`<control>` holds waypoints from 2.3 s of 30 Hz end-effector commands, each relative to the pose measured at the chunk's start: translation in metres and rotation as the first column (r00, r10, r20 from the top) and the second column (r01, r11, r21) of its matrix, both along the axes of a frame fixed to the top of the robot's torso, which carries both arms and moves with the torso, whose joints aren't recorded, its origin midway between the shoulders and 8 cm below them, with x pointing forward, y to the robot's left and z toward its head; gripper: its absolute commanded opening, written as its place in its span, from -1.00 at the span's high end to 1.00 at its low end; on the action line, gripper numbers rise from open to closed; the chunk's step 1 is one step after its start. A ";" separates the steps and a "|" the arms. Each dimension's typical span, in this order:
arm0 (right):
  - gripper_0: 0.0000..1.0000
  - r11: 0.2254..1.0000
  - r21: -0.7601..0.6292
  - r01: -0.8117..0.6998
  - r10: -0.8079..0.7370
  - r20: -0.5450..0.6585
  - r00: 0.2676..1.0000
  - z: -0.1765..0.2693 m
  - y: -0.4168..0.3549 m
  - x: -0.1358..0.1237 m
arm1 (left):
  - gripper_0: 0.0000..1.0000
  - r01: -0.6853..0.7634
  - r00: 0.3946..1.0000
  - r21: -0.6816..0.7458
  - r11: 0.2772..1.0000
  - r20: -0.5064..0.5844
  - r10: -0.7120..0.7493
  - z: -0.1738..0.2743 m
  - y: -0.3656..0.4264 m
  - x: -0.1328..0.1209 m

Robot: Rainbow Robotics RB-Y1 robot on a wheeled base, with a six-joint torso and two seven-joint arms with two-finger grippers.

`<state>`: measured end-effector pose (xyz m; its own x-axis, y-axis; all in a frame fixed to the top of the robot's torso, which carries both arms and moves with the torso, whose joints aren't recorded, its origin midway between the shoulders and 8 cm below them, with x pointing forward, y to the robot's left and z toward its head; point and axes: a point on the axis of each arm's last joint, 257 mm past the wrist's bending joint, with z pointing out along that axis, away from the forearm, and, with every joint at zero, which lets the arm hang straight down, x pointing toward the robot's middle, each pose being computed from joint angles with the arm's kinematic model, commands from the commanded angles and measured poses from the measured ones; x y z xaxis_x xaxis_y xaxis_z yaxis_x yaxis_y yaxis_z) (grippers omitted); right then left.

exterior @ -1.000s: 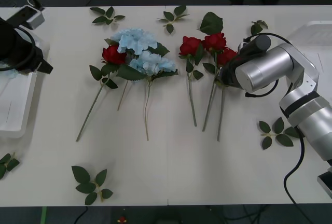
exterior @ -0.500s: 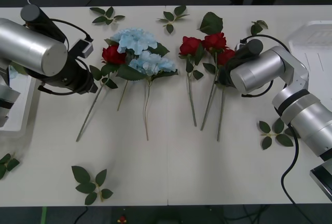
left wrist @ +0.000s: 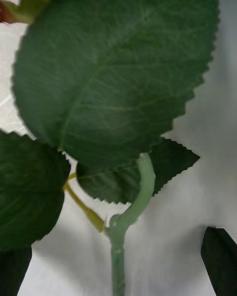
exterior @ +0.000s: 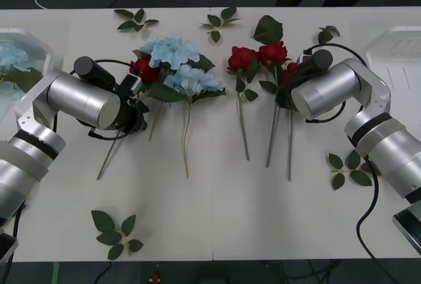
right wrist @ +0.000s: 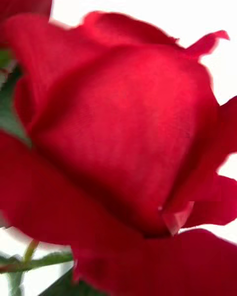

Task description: Place the red flowers into the right box and the blue flowers into the left box. If a person shows an open palm, hand one flower to the person first, then continue sorting.

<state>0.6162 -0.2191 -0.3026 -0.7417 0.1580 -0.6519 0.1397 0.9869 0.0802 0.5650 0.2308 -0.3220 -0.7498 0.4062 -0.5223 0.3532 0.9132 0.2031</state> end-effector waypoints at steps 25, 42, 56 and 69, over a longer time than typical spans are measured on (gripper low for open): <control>1.00 0.973 -0.232 0.003 0.012 0.064 0.998 0.144 -0.140 0.012 | 1.00 0.041 0.987 -0.005 0.999 0.155 -0.040 0.039 -0.021 0.038; 1.00 0.880 -0.458 0.124 -0.086 0.104 0.991 0.189 -0.362 -0.010 | 1.00 -0.181 0.963 -0.085 0.980 0.188 0.194 0.259 0.079 -0.048; 1.00 0.797 -0.588 0.136 -0.060 0.146 0.987 0.188 -0.416 -0.012 | 1.00 0.375 0.863 -0.283 0.883 0.454 -0.220 0.335 -0.062 -0.072; -1.00 0.810 -0.566 0.150 -0.062 0.172 0.983 0.190 -0.414 -0.009 | 1.00 0.786 0.570 -0.396 0.476 0.762 -0.307 0.384 -0.230 -0.091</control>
<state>0.5996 -0.6176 -0.1616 -0.6857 -0.1889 -0.7029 0.2402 0.8529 -0.4635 0.4822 0.0357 0.0676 -0.0308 0.0030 -0.9995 0.8331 0.5527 -0.0240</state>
